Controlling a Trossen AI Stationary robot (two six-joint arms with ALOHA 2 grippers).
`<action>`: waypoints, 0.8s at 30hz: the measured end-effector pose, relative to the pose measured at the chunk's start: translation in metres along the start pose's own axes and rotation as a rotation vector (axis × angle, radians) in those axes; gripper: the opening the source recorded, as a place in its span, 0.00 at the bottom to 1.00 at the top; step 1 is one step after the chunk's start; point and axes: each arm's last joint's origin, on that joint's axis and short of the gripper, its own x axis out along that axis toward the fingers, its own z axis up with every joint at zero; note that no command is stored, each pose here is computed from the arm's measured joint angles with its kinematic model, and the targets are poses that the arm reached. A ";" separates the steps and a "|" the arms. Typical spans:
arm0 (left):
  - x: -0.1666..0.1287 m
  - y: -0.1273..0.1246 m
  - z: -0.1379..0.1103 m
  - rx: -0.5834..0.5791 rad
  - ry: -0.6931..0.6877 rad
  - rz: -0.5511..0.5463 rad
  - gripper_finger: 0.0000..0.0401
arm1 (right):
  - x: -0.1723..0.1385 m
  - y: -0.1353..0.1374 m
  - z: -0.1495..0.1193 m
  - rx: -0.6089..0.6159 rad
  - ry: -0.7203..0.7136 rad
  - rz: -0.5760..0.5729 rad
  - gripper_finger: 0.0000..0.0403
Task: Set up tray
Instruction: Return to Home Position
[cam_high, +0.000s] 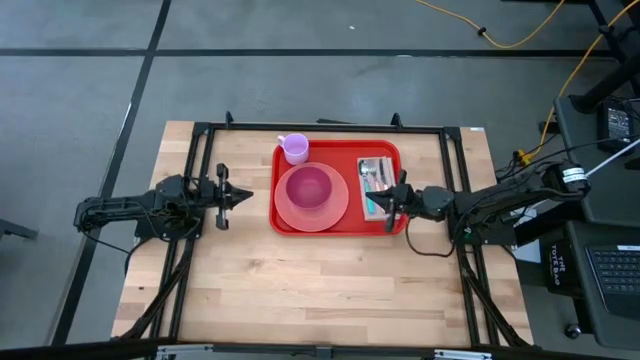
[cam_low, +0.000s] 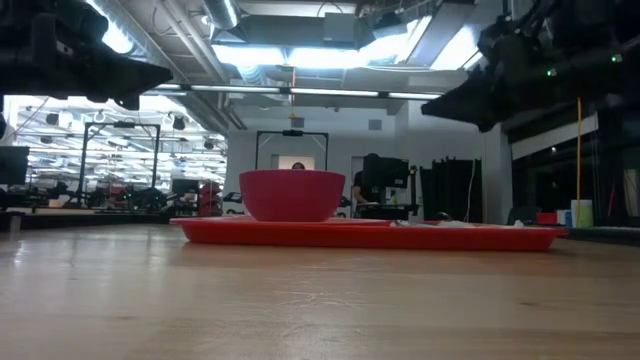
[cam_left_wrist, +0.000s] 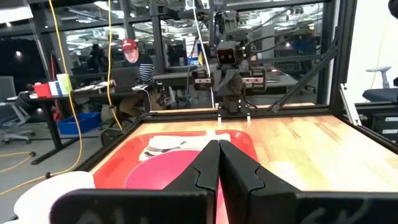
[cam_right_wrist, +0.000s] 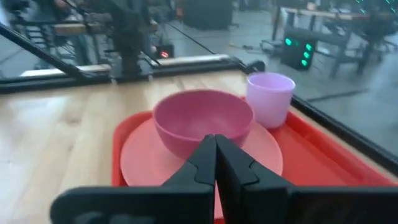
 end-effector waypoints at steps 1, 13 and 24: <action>0.000 0.000 0.000 0.000 -0.002 0.000 0.01 | -0.001 -0.001 0.002 -0.010 -0.011 0.015 0.01; 0.000 0.000 0.000 -0.007 0.003 0.000 0.01 | -0.033 -0.023 0.026 -0.111 -0.045 0.093 0.02; 0.000 0.001 0.000 0.009 0.006 0.020 0.01 | -0.063 -0.030 0.030 -0.153 -0.041 0.130 0.02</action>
